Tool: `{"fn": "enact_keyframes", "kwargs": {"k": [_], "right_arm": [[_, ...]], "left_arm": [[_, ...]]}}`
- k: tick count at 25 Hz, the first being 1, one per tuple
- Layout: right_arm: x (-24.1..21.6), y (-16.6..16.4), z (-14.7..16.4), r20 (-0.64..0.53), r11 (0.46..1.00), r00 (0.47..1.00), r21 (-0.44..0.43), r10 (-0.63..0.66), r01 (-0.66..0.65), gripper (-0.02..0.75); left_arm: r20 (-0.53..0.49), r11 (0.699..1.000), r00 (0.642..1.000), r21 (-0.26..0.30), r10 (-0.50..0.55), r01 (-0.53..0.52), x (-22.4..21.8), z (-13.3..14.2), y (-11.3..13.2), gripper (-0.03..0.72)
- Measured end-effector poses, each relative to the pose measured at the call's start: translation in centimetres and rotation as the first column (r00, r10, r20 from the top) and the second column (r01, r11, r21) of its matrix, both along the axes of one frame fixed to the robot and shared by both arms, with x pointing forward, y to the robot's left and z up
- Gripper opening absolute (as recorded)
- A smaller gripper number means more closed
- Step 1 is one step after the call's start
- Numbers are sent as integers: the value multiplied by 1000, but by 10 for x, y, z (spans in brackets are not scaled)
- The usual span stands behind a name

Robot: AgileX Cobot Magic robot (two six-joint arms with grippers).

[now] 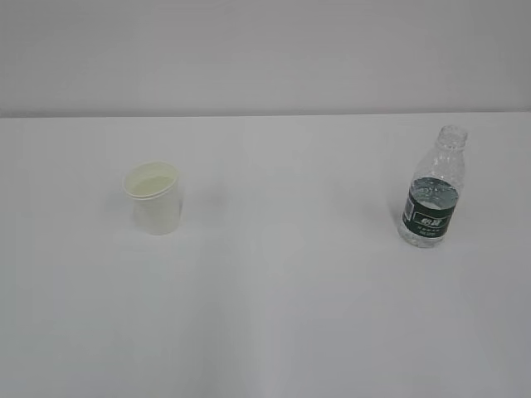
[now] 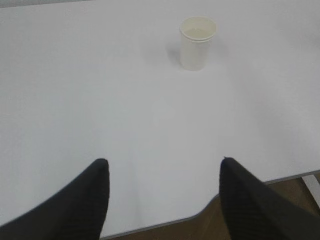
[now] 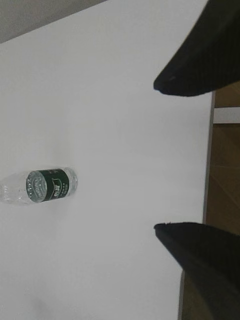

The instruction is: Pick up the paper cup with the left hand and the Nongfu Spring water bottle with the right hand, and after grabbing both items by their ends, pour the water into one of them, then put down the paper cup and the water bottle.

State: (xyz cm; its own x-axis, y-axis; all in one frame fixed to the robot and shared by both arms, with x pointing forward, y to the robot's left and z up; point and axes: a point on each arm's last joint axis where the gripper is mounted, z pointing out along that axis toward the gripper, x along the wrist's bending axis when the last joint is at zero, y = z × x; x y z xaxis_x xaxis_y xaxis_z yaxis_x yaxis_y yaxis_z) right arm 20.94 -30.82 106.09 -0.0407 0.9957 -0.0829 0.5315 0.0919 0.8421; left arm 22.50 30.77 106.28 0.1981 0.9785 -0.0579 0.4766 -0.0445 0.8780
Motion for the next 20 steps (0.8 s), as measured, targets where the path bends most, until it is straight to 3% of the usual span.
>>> {"fn": "enact_keyframes", "kwargs": {"k": [9, 20], "right_arm": [[11, 1, -13, -13, 1000, 1000, -4, 3, -3, 588], [18, 2, -17, 21, 1000, 1000, -4, 8, -8, 587]], "left_arm": [[9, 999, 999, 44, 31, -31, 5, -5, 3, 476], [9, 998, 999, 45, 31, -31, 6, -6, 3, 473]]}}
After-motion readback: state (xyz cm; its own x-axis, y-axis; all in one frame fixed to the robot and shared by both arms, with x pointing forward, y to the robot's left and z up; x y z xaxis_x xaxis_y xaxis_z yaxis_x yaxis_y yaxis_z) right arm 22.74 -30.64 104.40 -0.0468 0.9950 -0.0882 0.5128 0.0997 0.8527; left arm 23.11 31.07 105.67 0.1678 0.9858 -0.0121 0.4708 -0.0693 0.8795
